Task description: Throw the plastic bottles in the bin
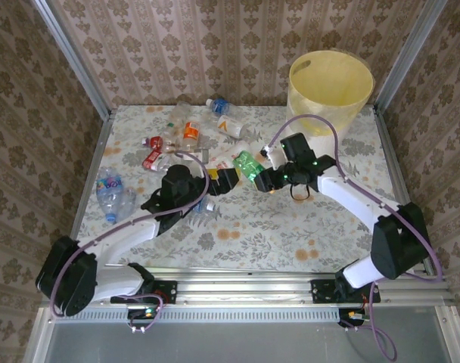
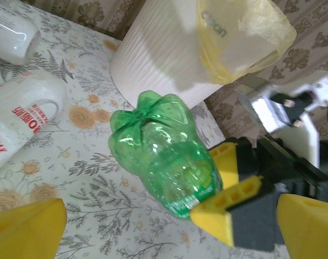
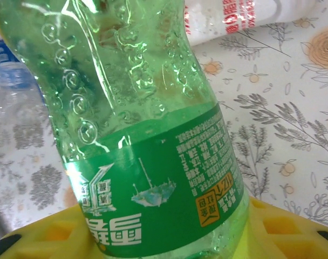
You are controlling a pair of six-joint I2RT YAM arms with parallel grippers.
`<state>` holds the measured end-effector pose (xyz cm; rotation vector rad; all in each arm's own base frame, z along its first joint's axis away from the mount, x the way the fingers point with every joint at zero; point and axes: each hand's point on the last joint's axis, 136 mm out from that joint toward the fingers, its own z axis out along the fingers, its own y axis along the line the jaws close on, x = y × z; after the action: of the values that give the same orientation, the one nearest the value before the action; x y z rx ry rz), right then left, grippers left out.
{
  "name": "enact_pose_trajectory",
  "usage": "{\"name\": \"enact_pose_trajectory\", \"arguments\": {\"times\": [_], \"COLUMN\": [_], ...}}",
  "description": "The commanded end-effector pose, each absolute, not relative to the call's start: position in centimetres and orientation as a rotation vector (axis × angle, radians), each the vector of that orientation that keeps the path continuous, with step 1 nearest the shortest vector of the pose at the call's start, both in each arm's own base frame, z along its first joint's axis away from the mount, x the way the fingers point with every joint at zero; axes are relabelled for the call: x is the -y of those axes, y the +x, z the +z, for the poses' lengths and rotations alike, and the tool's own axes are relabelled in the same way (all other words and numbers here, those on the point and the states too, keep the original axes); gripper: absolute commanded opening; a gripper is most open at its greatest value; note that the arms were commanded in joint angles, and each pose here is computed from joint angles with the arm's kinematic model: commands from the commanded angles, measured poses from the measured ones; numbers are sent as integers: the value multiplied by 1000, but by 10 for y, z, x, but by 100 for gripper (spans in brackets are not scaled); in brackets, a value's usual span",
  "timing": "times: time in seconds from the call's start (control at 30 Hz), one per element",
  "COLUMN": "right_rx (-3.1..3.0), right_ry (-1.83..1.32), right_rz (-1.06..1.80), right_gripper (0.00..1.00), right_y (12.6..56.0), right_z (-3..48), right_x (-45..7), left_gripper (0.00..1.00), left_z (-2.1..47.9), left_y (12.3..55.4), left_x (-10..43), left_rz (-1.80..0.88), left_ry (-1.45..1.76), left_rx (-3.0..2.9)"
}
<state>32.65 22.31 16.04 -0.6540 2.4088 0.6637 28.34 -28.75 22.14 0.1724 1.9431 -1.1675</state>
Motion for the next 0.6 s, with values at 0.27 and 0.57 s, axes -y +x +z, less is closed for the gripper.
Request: {"name": "enact_pose_trajectory", "arguments": {"times": [0.27, 0.57], "right_rx": [-2276, -2261], "right_ry": [-689, -741], "right_rz": [865, 909], "right_gripper": [44, 44], "right_y": [296, 282], "right_z": [195, 195], "right_x": [-239, -244], "left_gripper": [93, 90], "left_z": [244, 244], "left_y": [288, 292], "left_x": [327, 334], "left_rz": [-1337, -1355], "left_ry": [205, 211], "left_rx": [-1837, -1830]}}
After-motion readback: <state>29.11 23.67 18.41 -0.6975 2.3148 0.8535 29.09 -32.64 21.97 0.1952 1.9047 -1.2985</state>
